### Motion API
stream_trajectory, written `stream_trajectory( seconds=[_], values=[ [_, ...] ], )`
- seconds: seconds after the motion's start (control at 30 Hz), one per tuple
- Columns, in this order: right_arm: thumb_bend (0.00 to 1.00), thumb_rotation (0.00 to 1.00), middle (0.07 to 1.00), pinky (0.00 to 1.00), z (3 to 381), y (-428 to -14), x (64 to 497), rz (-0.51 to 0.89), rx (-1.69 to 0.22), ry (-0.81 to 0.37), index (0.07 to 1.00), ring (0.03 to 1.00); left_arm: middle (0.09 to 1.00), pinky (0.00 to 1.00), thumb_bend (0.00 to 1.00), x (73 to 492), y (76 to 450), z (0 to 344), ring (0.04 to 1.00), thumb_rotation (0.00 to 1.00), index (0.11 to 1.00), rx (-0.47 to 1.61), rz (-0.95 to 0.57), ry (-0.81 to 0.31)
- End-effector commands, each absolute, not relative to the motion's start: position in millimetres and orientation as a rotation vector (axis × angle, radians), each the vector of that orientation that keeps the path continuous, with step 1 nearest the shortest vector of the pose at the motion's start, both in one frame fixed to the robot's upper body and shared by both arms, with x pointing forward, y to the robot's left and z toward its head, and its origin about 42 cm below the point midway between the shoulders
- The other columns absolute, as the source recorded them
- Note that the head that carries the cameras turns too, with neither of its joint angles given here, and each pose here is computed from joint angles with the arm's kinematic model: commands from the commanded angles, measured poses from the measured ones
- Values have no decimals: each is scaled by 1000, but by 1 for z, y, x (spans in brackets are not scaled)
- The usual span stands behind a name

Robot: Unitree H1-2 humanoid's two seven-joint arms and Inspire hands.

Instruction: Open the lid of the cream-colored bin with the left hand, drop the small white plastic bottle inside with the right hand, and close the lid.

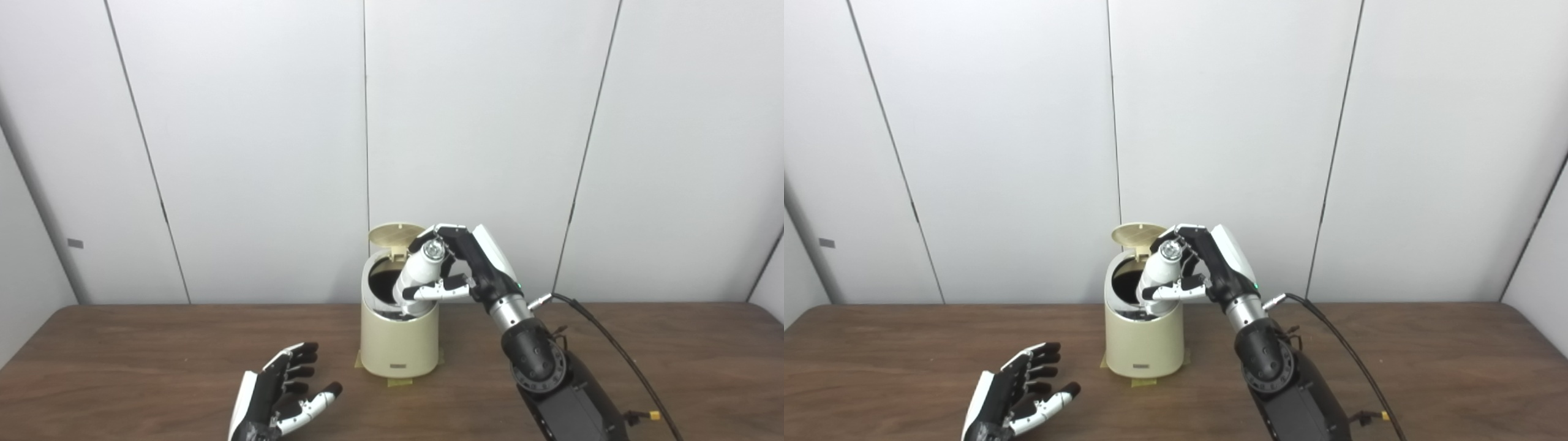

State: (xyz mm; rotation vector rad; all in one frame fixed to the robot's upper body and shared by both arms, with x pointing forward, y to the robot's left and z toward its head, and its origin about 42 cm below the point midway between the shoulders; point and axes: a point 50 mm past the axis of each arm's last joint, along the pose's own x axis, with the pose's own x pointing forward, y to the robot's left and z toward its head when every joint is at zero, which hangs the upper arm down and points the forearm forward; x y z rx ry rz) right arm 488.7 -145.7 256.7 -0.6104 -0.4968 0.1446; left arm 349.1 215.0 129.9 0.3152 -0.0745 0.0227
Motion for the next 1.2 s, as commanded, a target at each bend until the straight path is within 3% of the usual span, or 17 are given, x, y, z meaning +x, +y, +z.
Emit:
stream_trajectory(
  seconds=[0.0,0.73,0.87,0.93,1.0,1.07,1.17],
  values=[
    [511,0,451,275,273,-143,490,152,-629,-580,548,367,768,649,662,355,208,143,733,146,792,314,10,-124],
    [511,0,460,285,294,-131,489,180,-648,-513,547,369,779,664,650,356,205,145,748,163,798,328,4,-118],
    [510,0,486,316,292,-133,491,196,-650,-510,564,383,776,666,657,357,205,144,745,160,797,326,6,-120],
    [516,0,471,315,291,-133,491,203,-655,-505,544,434,780,675,656,357,205,144,752,165,799,327,5,-120],
    [532,0,488,317,292,-133,491,207,-663,-504,653,448,776,670,656,357,205,144,748,159,797,323,5,-121],
    [530,0,594,320,292,-133,490,210,-665,-501,691,452,776,675,658,357,205,144,750,164,797,323,4,-119],
    [530,0,631,324,292,-133,490,217,-663,-492,719,452,775,663,665,357,206,144,746,168,797,318,3,-121]
  ],
)
